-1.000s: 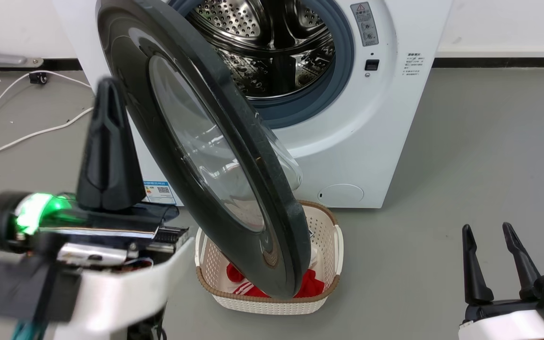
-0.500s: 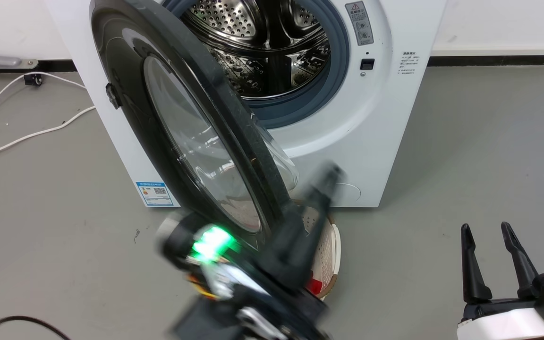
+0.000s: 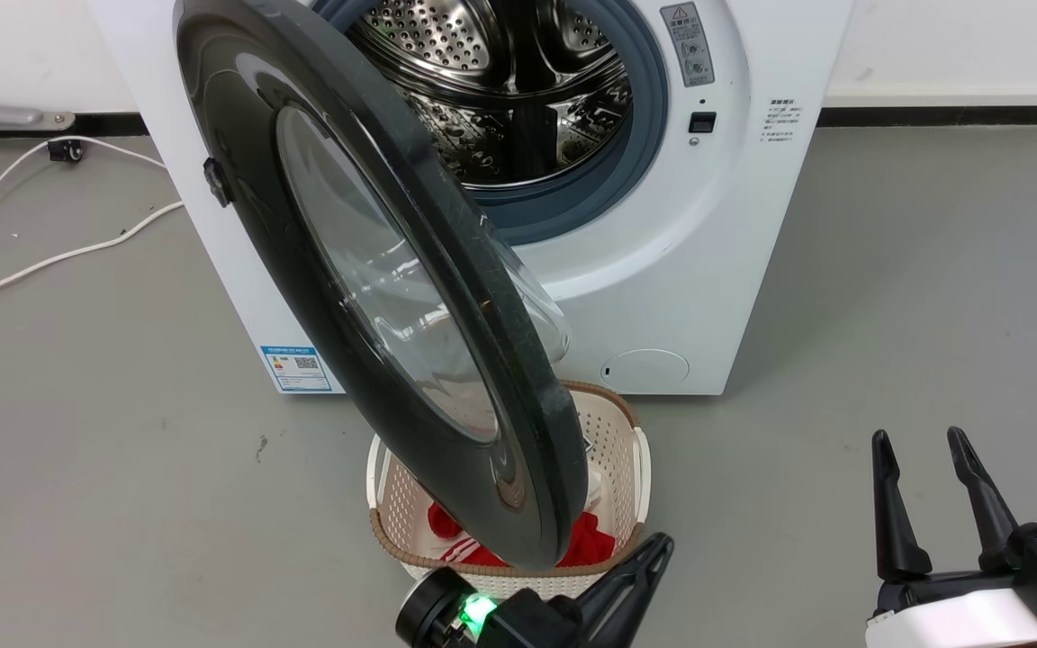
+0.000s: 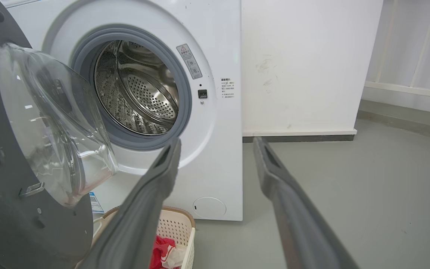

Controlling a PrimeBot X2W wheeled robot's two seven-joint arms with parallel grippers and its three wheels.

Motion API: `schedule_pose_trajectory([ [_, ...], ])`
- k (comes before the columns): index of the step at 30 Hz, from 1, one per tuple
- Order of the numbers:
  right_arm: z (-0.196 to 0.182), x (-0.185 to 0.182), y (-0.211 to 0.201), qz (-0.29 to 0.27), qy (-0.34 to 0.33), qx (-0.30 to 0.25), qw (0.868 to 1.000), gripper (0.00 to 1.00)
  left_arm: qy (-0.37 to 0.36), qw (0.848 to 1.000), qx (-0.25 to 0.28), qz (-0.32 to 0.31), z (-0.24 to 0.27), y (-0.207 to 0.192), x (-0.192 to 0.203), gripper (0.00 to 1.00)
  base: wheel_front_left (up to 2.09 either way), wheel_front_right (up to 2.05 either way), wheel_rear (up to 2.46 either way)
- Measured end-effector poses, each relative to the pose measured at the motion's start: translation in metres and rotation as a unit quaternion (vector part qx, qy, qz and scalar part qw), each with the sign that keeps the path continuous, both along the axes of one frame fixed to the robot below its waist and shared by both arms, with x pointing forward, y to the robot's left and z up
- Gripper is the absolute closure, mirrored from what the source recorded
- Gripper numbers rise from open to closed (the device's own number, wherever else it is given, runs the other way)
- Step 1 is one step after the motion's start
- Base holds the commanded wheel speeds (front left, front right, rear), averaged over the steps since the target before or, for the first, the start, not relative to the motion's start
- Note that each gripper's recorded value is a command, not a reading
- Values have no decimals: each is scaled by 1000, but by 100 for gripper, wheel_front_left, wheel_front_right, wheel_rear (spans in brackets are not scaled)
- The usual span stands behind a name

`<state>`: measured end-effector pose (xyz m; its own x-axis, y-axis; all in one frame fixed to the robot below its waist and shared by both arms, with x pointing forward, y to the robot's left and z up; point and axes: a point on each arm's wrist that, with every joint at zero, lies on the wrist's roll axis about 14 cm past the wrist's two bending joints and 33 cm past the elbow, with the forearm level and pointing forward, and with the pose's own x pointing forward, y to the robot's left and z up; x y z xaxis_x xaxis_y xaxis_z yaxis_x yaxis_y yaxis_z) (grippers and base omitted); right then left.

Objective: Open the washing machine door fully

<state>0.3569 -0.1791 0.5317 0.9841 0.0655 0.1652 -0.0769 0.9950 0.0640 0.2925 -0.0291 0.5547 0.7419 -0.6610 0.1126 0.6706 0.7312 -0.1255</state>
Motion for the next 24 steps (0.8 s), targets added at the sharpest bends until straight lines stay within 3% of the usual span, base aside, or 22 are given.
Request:
schedule_pose_trajectory([
  [24, -12, 2, -1, -4, 20, 22, 1000, 0, -4, 997, 2, 78, -19, 9, 74, 100, 0, 0, 0],
])
